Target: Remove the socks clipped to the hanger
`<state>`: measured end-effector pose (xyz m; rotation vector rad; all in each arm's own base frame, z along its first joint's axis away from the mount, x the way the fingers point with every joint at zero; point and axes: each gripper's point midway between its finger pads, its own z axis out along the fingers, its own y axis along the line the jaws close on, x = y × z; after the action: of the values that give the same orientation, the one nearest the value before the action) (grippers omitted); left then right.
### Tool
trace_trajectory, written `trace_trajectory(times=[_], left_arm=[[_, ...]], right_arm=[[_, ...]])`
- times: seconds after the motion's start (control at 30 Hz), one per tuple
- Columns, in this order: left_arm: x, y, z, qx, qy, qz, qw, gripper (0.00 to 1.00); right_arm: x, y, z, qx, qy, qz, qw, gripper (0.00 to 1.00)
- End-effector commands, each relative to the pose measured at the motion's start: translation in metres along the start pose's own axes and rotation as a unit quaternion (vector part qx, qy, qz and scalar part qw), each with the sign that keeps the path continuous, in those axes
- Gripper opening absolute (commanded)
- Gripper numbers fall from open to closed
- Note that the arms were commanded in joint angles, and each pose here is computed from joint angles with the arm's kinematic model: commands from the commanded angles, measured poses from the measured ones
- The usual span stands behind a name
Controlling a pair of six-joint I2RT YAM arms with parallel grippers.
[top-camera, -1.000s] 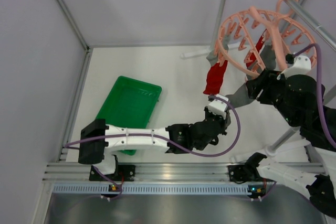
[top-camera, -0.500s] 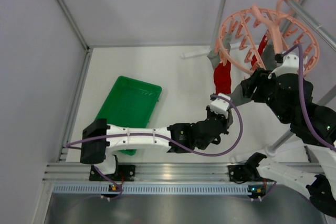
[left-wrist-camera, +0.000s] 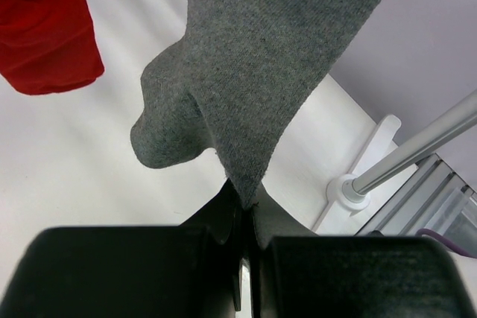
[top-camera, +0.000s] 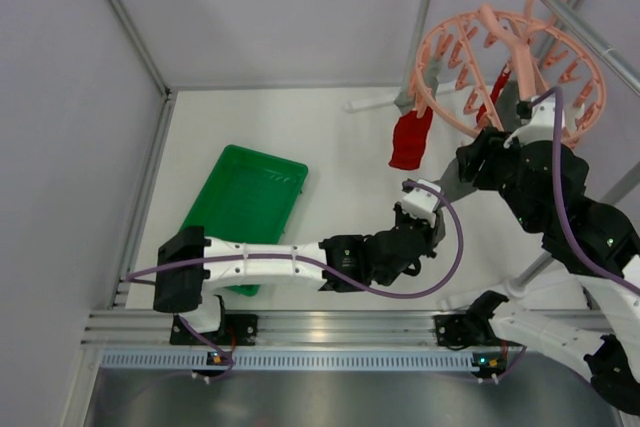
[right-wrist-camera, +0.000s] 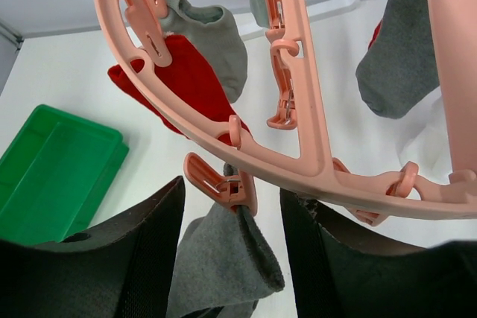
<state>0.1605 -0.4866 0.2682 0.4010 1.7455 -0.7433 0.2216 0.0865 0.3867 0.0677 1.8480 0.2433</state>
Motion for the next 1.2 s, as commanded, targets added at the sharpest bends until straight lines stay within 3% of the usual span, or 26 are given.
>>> trace_trajectory(times=[0.0,0.47,0.9,1.17], left_arm=[[-0.013,-0.012,-0.001,0.014,-0.012,-0.020,1.000,0.00],[-0.017,-0.026,-0.012,0.061,0.001,-0.044,0.997,0.00],[-0.018,-0.031,-0.013,0.071,0.003,-0.051,0.996,0.00],[-0.015,-0.030,-0.014,0.069,0.005,-0.050,0.996,0.00]], right_arm=[[-0.025,0.007,0.001,-0.012,-0.053,0.011,0.998,0.51],[-0.033,0.017,0.002,-0.052,-0.102,0.012,0.993,0.48],[-0.032,0.017,0.014,-0.024,-0.090,0.003,0.996,0.47],[-0.034,0.011,0.017,-0.007,-0.103,0.012,0.995,0.38]])
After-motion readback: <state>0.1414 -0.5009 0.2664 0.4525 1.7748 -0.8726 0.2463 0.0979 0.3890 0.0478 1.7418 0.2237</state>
